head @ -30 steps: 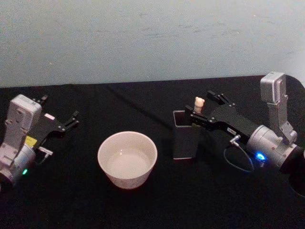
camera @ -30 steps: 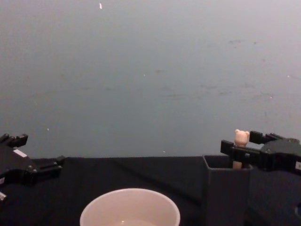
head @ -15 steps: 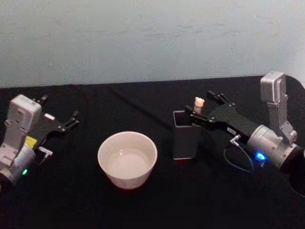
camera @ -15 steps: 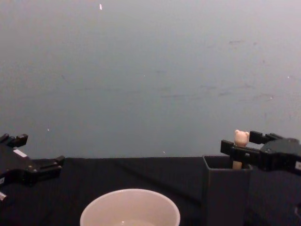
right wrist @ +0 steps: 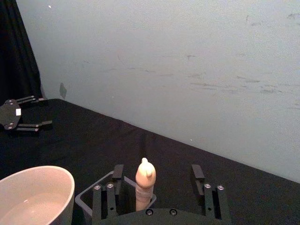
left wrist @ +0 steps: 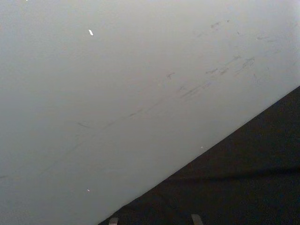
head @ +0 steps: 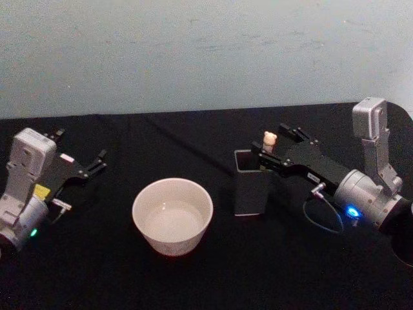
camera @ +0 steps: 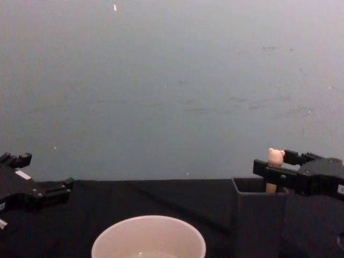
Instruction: Pick up the stirring spoon with one hand, stir inside the cup, then place it back in its original position.
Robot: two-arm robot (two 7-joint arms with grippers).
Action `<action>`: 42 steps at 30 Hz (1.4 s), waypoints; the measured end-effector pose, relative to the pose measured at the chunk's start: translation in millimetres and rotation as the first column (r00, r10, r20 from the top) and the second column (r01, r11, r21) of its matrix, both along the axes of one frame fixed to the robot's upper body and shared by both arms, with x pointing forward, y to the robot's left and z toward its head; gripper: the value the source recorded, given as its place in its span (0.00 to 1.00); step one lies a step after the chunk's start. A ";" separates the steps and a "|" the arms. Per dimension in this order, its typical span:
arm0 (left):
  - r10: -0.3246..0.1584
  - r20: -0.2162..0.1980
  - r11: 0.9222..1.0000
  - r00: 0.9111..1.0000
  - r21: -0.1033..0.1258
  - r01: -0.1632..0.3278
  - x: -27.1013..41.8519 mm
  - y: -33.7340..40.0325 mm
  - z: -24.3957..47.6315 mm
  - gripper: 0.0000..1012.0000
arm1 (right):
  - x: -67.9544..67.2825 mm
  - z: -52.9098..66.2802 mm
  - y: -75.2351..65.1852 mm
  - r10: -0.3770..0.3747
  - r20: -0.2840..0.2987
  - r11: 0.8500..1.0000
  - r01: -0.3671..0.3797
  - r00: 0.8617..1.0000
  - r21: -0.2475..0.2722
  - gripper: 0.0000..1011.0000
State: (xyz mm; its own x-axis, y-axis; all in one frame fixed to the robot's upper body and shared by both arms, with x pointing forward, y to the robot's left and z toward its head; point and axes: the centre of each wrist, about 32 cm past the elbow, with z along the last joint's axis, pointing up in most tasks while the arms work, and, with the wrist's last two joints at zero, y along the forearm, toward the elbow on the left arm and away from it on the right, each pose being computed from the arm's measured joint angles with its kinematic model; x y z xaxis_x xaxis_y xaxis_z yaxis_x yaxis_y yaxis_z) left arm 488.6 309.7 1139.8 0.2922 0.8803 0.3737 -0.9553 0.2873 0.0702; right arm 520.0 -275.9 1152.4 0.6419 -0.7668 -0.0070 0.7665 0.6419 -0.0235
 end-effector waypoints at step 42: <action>0.000 0.000 1.000 1.000 0.000 0.000 0.0 0.0 0.0 0.99 | 0.0 0.1 0.0 0.000 0.001 1.000 0.000 1.000 0.001 0.21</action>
